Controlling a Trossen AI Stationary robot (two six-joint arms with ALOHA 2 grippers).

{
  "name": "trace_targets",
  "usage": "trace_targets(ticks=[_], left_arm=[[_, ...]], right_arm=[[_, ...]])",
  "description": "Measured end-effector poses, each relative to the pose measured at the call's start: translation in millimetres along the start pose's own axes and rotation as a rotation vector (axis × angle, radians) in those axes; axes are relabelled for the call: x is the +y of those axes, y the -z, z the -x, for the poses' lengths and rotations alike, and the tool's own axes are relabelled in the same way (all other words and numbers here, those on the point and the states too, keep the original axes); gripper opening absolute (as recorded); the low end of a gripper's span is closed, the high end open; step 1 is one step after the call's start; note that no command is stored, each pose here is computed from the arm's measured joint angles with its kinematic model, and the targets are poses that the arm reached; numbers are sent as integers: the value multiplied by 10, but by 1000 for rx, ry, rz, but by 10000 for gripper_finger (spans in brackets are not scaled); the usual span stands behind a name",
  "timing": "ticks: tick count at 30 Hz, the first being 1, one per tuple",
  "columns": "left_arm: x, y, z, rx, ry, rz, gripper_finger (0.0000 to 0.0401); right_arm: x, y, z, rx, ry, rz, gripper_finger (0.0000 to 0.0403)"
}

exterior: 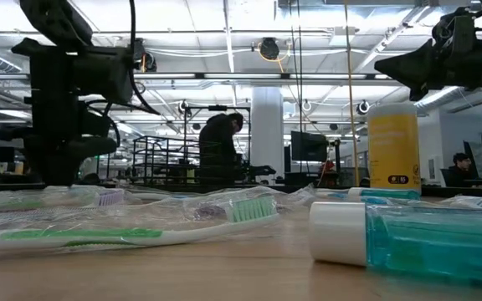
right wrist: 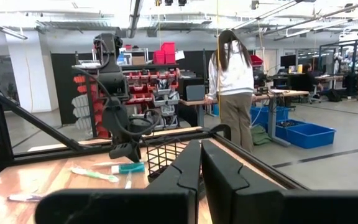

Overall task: Pick & Place toothbrushing station
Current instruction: Put the orange toothbrush into the black wire organizer

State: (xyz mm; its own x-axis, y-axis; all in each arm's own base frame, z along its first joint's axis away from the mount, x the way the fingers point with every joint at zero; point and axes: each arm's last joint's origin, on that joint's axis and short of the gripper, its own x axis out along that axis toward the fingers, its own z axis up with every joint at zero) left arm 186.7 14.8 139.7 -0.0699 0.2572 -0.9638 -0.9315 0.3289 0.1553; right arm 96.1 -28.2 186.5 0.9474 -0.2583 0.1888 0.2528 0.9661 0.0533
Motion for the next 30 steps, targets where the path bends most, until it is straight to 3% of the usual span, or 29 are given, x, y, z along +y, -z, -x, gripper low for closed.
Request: trace_targets(ticks=[14, 23, 30], left_arm=[[-33, -43, -157, -4, 5, -1, 100], [-42, -42, -160, 4, 19, -23, 10], [-41, -39, -164, -5, 14, -8, 21]], right_arm=[[-1, 7, 0, 8, 1, 0, 9], [-1, 11, 0, 12, 2, 0, 9], [-2, 10, 0, 11, 4, 0, 9]])
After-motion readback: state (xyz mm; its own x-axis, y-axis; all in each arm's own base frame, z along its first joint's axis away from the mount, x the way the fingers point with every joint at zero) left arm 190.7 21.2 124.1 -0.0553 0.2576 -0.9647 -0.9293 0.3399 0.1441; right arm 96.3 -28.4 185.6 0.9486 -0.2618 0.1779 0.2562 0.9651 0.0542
